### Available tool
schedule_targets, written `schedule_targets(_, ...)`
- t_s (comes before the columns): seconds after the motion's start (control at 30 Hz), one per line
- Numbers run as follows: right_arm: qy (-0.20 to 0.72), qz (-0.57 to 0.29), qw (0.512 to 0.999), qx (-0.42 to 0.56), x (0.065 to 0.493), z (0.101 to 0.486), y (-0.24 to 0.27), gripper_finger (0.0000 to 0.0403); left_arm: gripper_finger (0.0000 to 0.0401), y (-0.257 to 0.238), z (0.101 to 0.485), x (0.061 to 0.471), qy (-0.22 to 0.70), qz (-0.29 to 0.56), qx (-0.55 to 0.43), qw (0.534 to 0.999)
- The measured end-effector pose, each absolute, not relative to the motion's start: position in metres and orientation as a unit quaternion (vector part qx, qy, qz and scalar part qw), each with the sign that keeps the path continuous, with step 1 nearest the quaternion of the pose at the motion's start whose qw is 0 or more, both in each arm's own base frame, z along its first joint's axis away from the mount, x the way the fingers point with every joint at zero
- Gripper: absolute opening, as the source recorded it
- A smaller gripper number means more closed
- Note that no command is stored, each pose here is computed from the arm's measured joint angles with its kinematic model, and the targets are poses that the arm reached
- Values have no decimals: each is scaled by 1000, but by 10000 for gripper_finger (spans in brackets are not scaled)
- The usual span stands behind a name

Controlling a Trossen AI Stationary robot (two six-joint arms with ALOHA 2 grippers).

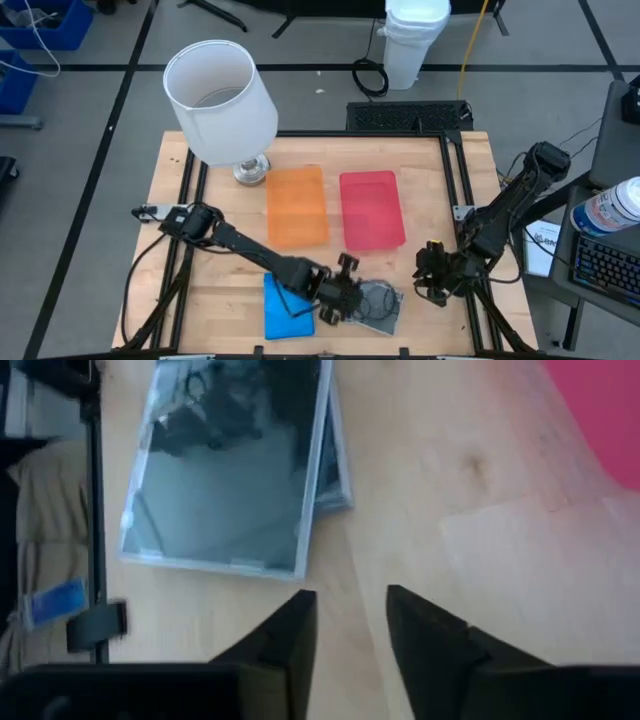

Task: Pick & place jewel cases by type
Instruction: Put the black CD case into the pink bin

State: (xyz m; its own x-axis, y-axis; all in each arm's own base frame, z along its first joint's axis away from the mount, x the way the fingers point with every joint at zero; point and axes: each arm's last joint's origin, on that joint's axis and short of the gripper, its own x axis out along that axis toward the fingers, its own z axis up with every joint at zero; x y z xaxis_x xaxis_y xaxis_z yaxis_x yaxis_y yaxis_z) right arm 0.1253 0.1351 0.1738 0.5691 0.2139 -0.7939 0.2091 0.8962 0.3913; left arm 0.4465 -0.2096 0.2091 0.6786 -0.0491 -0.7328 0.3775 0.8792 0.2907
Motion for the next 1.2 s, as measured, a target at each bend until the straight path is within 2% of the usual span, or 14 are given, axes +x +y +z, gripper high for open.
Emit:
schedule_targets(0.1,462,2,855,236,129,169,131,143,21,-230,206,444,359,-156,205,897)
schedule_targets(0.2,457,7,855,246,131,162,127,156,6,-242,204,443,336,-159,200,907)
schedule_targets(0.37,467,28,839,277,132,150,121,169,6,-246,199,450,313,-153,179,920)
schedule_targets(0.47,466,36,836,287,131,145,119,173,4,-241,181,456,331,-149,173,916)
schedule_targets(0.97,421,84,833,349,127,131,115,173,3,-222,148,470,368,-137,148,908)
schedule_targets(1.2,424,73,816,387,127,131,116,173,11,-217,152,473,360,-130,141,913)
